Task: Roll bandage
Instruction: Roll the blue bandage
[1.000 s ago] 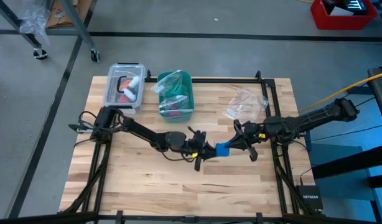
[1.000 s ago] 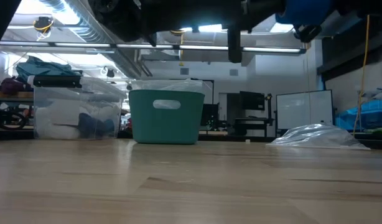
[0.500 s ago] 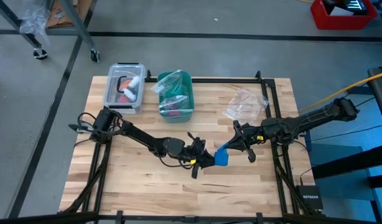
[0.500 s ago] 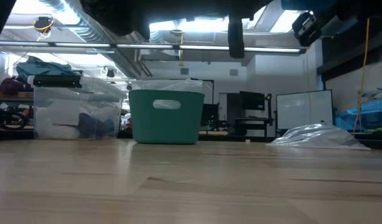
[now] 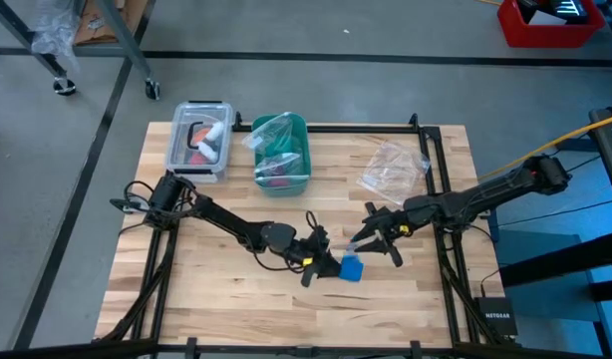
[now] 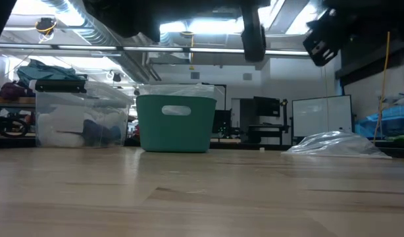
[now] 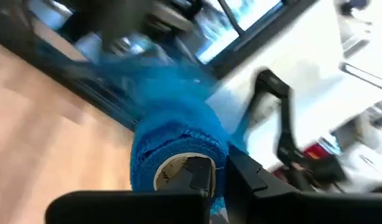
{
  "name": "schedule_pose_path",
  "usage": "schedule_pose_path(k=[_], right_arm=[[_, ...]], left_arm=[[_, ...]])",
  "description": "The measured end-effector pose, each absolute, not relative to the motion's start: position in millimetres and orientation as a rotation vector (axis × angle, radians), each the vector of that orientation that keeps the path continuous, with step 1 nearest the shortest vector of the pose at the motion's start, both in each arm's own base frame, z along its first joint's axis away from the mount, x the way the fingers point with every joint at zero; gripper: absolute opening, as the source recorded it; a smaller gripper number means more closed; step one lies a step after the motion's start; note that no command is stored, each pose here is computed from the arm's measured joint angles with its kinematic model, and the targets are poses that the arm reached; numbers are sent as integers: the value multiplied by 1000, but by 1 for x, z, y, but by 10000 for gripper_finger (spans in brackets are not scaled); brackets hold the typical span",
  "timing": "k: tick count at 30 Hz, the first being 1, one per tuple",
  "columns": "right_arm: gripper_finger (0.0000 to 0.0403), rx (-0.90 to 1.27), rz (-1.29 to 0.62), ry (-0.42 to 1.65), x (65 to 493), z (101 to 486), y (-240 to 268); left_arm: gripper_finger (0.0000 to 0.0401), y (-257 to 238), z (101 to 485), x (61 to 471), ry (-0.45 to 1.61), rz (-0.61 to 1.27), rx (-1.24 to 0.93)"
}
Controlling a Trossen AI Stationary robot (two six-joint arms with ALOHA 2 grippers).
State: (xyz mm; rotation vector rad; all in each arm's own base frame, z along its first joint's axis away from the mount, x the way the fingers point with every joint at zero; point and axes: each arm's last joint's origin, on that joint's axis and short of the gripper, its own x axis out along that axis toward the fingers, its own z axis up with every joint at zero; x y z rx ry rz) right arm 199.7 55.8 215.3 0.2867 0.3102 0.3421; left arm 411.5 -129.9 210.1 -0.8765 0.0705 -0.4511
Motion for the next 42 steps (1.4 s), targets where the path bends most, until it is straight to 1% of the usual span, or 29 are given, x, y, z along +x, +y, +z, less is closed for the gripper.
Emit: schedule_pose_path(k=[4, 9, 15, 21, 25, 32, 35, 37, 42], right_arm=[[147, 286, 339, 317, 200, 214, 56], [147, 283, 341, 331, 199, 213, 56], [147, 232, 350, 419, 196, 204, 56], [147, 228, 512, 452, 194, 203, 60], [147, 196, 601, 405, 194, 207, 63], [147, 119, 682, 332, 191, 215, 78], [147, 82, 707, 316, 189, 219, 86], [147, 54, 713, 315, 186, 219, 92], [147, 15, 664, 346, 180, 215, 104]], left_arm=[[4, -136, 211, 409, 90, -506, -885], [9, -141, 211, 408, 107, -509, -944], [11, -145, 211, 406, 170, -531, -1120], [12, -140, 210, 408, 233, -485, -1390], [12, -130, 209, 412, 242, -449, -1458], [7, -107, 201, 419, 293, -328, -1585], [5, -97, 201, 421, 281, -302, -1602], [7, -90, 201, 423, 260, -296, -1575], [4, -78, 201, 425, 201, -288, -1387]])
